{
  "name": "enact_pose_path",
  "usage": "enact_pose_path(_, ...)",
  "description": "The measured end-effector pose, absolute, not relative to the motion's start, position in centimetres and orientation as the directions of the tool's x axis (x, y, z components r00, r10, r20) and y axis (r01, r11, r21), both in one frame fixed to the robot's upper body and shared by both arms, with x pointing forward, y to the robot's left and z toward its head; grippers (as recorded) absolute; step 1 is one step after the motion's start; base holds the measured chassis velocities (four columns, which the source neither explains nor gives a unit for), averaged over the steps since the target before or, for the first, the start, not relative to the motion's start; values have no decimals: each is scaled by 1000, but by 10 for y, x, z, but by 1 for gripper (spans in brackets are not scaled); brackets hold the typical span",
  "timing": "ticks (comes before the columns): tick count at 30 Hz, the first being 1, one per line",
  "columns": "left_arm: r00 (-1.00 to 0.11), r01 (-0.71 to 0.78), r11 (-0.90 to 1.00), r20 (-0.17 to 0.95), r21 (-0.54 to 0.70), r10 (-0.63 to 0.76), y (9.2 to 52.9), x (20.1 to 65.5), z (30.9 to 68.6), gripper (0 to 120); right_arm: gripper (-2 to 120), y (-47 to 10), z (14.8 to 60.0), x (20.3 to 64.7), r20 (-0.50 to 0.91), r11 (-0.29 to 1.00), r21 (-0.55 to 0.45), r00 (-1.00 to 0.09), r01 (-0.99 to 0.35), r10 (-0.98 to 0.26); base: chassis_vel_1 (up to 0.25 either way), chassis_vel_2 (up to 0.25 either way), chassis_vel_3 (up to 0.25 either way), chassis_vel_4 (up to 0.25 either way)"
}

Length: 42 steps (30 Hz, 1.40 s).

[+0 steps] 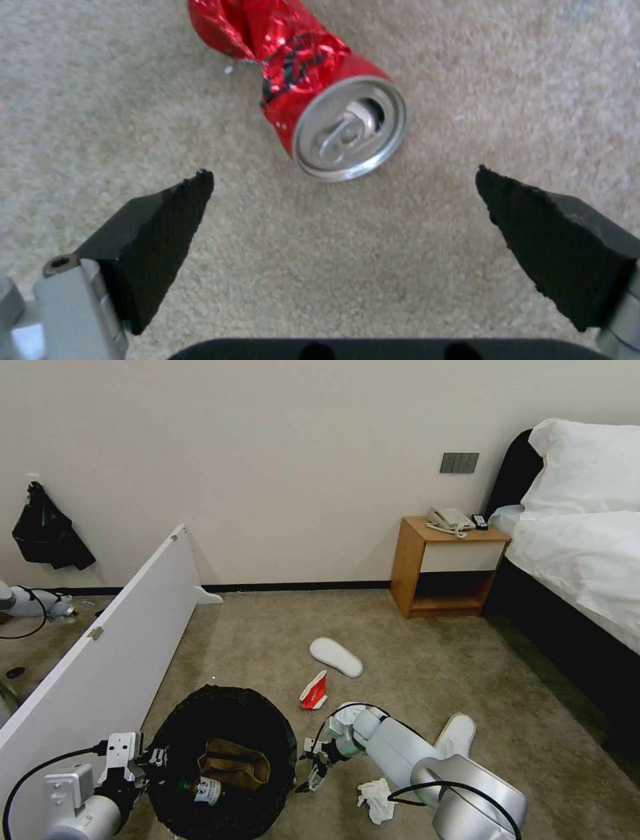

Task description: Pick up the trash bin, then pick up the garbage from the floor and place it into the trash bin.

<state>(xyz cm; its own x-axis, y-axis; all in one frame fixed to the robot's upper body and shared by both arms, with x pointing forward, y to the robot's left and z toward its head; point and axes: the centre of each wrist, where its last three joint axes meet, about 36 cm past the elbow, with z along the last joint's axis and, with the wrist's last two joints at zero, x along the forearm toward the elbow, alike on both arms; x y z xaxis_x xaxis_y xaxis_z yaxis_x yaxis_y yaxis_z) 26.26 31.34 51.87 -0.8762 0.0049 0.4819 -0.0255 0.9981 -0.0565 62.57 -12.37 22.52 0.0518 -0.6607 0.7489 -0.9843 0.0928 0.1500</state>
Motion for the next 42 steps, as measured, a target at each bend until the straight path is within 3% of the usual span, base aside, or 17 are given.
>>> enact_pose_path(19, -876, -31, 998, 483, -47, -5, 311, 258, 519, 3, 100, -124, 210, 611, 749, 193, 117, -41, -974, -661, 0, 0, 0, 0)
enact_pose_path(24, -876, -31, 998, 483, -49, -3, 311, 258, 518, 3, 100, -120, 210, 610, 721, 206, 149, -37, -967, -692, 0, 0, 0, 0)
enact_pose_path(31, -871, -7, 999, 490, -49, 18, 316, 263, 517, 3, 100, -82, 214, 596, 540, 203, 241, -43, -949, -841, 0, 0, 0, 0)
enact_pose_path(42, -866, -3, 999, 499, -53, 24, 318, 263, 515, 3, 100, -83, 207, 590, 541, 212, 265, -36, -941, -840, 0, 0, 0, 0)
